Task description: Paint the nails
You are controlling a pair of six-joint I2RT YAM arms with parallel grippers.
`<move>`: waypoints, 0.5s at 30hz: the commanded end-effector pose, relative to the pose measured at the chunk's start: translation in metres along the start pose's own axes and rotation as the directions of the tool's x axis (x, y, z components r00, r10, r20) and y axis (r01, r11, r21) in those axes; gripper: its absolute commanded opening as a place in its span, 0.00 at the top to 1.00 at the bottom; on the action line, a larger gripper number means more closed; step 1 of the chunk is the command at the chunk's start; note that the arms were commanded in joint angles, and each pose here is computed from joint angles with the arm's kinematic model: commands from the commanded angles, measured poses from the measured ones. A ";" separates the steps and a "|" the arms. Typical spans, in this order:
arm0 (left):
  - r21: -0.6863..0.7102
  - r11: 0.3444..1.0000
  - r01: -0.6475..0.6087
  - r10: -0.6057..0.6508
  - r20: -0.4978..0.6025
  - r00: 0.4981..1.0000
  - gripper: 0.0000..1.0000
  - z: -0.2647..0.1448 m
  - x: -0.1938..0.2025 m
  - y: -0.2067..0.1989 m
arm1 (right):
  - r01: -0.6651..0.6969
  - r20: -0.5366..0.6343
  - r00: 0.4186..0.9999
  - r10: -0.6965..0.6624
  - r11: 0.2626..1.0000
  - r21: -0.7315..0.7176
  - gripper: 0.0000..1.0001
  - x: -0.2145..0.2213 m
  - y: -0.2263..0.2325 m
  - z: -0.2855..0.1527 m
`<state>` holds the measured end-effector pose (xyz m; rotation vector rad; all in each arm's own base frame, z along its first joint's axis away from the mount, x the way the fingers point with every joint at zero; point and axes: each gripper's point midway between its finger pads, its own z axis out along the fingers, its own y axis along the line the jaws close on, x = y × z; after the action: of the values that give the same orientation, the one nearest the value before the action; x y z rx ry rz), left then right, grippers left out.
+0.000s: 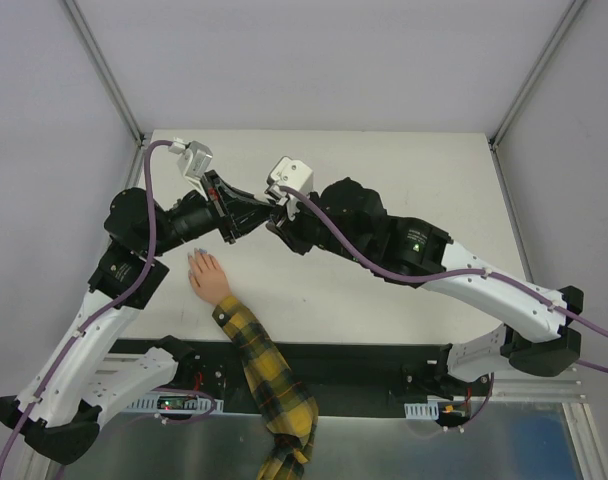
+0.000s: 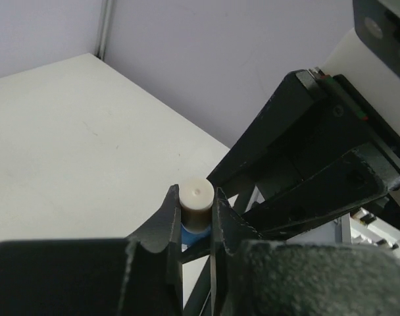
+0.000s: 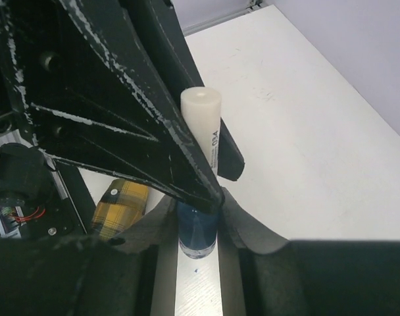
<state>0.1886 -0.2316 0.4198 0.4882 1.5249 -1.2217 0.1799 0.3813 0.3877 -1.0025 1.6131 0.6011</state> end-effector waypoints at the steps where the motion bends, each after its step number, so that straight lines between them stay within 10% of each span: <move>1: 0.186 0.978 -0.089 0.102 -0.062 0.993 1.00 -0.005 0.009 -0.028 | 0.000 0.098 0.995 0.014 0.990 -0.143 1.00 -0.024 0.016 -0.025; 10: 0.652 0.750 -0.113 0.241 -0.110 0.964 1.00 -0.044 0.023 -0.092 | 0.016 0.168 0.948 0.272 0.484 -0.875 1.00 -0.036 0.090 -0.116; 15: 0.682 0.729 -0.062 0.205 -0.131 0.970 1.00 -0.051 0.025 -0.099 | 0.047 0.187 0.939 0.288 0.430 -0.901 1.00 -0.035 0.090 -0.121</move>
<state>0.1065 -0.2449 0.4294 1.0410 1.2545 -1.6134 0.0933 0.3715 0.3956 -1.2691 1.3571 1.5953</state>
